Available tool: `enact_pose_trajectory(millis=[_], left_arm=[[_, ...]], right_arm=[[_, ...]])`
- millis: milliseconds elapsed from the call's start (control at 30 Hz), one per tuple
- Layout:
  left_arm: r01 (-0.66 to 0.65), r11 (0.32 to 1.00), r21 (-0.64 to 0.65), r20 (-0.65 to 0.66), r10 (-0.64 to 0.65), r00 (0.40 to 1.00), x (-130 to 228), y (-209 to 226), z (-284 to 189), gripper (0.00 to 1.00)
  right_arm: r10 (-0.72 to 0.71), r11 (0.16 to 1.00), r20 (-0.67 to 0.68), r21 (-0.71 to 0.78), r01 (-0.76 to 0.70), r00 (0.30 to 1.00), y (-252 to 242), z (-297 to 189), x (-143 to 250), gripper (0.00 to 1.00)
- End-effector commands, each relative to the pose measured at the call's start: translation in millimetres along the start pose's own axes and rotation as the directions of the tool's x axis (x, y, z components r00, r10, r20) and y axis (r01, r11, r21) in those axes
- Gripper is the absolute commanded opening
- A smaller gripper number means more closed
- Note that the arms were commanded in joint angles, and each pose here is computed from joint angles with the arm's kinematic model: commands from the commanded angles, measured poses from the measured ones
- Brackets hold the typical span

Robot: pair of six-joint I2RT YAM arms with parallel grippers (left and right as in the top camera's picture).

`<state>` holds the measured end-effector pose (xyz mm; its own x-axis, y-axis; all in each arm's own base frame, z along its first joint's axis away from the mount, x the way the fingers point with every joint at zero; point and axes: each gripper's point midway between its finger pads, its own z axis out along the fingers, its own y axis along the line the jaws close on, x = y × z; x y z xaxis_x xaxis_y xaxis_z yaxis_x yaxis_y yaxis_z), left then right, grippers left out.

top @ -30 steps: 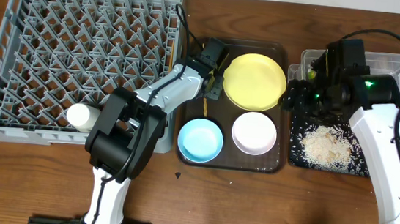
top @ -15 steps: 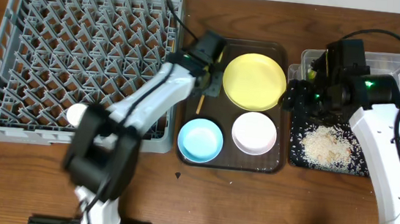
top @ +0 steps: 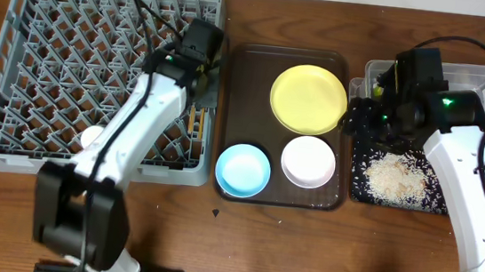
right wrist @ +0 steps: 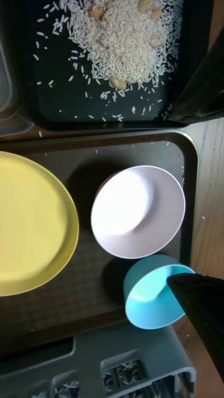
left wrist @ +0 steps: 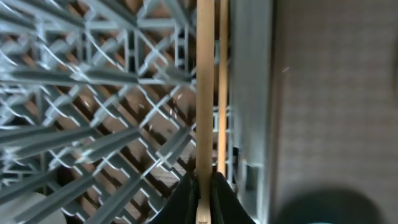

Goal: Sort waste into correct bins and load items into the dishwasher
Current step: 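Insert the second chopstick into the dish rack with left gripper, then grasp the pink bowl on the brown tray with the left gripper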

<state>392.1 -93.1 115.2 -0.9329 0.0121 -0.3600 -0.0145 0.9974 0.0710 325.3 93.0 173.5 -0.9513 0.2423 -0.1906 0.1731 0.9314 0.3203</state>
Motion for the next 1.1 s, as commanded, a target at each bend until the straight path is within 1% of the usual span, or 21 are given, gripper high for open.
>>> enact_pose_trajectory(millis=[0,67,100,133,167,200,267,300,333,367,433,500,533,567,633,733,800,867,900,933,1067], left_arm=[[-0.003,1.000,-0.025,-0.057,0.001,0.998,11,1,21,0.08],[-0.002,1.000,-0.008,-0.064,0.001,0.998,12,-3,22,0.10],[-0.001,1.000,-0.006,-0.059,0.000,0.998,11,-3,20,0.16],[0.000,1.000,-0.005,-0.053,-0.001,0.999,10,-2,17,0.17],[0.002,1.000,-0.002,-0.043,-0.002,0.999,7,-2,13,0.17],[0.005,1.000,0.002,-0.030,-0.005,1.000,5,-2,6,0.22],[0.009,1.000,0.010,-0.007,-0.009,1.000,0,0,-9,0.24],[0.014,0.999,0.048,0.016,-0.015,1.000,-3,-3,-26,0.33],[0.016,0.997,0.080,0.028,-0.018,0.999,-4,-7,-35,0.34],[0.013,0.986,0.166,0.048,-0.021,0.999,-4,-18,-55,0.34],[-0.001,0.961,0.277,0.059,-0.016,0.998,0,-35,-76,0.36],[-0.045,0.902,0.430,0.071,0.016,0.997,8,-65,-105,0.41],[-0.060,0.890,0.451,0.076,0.028,0.997,10,-72,-109,0.43],[-0.089,0.882,0.463,0.081,0.058,0.995,15,-83,-113,0.49],[-0.127,0.882,0.454,0.077,0.104,0.992,23,-94,-109,0.56],[-0.171,0.870,0.463,0.049,0.168,0.985,38,-118,-94,0.57],[-0.200,0.859,0.471,0.041,0.206,0.978,44,-134,-85,0.57],[-0.233,0.846,0.480,0.029,0.250,0.968,52,-154,-72,0.58],[-0.246,0.841,0.482,0.020,0.270,0.963,57,-163,-66,0.58],[-0.260,0.836,0.484,0.009,0.292,0.956,63,-172,-57,0.58],[-0.291,0.828,0.479,-0.045,0.354,0.934,80,-197,-14,0.58]], right_arm=[[-0.017,1.000,-0.003,0.001,0.017,1.000,2,0,2,0.75],[-0.017,1.000,-0.003,0.001,0.017,1.000,2,0,2,0.75],[-0.017,1.000,-0.003,0.001,0.017,1.000,1,0,2,0.75],[-0.017,1.000,-0.003,0.001,0.017,1.000,2,0,2,0.75],[-0.017,1.000,-0.003,0.001,0.017,1.000,2,0,2,0.75],[-0.017,1.000,-0.003,0.001,0.017,1.000,2,0,2,0.75],[-0.017,1.000,-0.003,0.001,0.017,1.000,2,0,2,0.75],[-0.017,1.000,-0.003,0.001,0.017,1.000,2,0,2,0.75],[-0.018,1.000,-0.002,0.002,0.018,1.000,1,0,2,0.75],[-0.021,1.000,-0.001,0.002,0.021,1.000,1,0,2,0.75],[-0.021,1.000,-0.001,0.001,0.021,1.000,2,0,2,0.75],[-0.021,1.000,-0.003,0.002,0.021,1.000,1,0,2,0.76],[-0.021,1.000,-0.003,0.003,0.021,1.000,1,0,2,0.76],[-0.008,1.000,0.009,0.011,0.008,1.000,-4,-2,-1,0.75],[0.035,0.999,0.039,0.015,-0.035,0.999,-17,-10,-8,0.74],[0.157,0.987,0.104,-0.006,-0.158,0.982,-44,-34,-19,0.75],[0.197,0.980,0.134,-0.018,-0.197,0.971,-55,-46,-23,0.77],[0.228,0.973,0.160,-0.017,-0.228,0.960,-66,-54,-25,0.82],[0.234,0.972,0.161,-0.016,-0.234,0.959,-68,-55,-25,0.89],[0.237,0.971,0.157,-0.013,-0.238,0.959,-69,-55,-24,0.99],[0.237,0.971,0.156,-0.013,-0.238,0.959,-69,-55,-24,0.99]])
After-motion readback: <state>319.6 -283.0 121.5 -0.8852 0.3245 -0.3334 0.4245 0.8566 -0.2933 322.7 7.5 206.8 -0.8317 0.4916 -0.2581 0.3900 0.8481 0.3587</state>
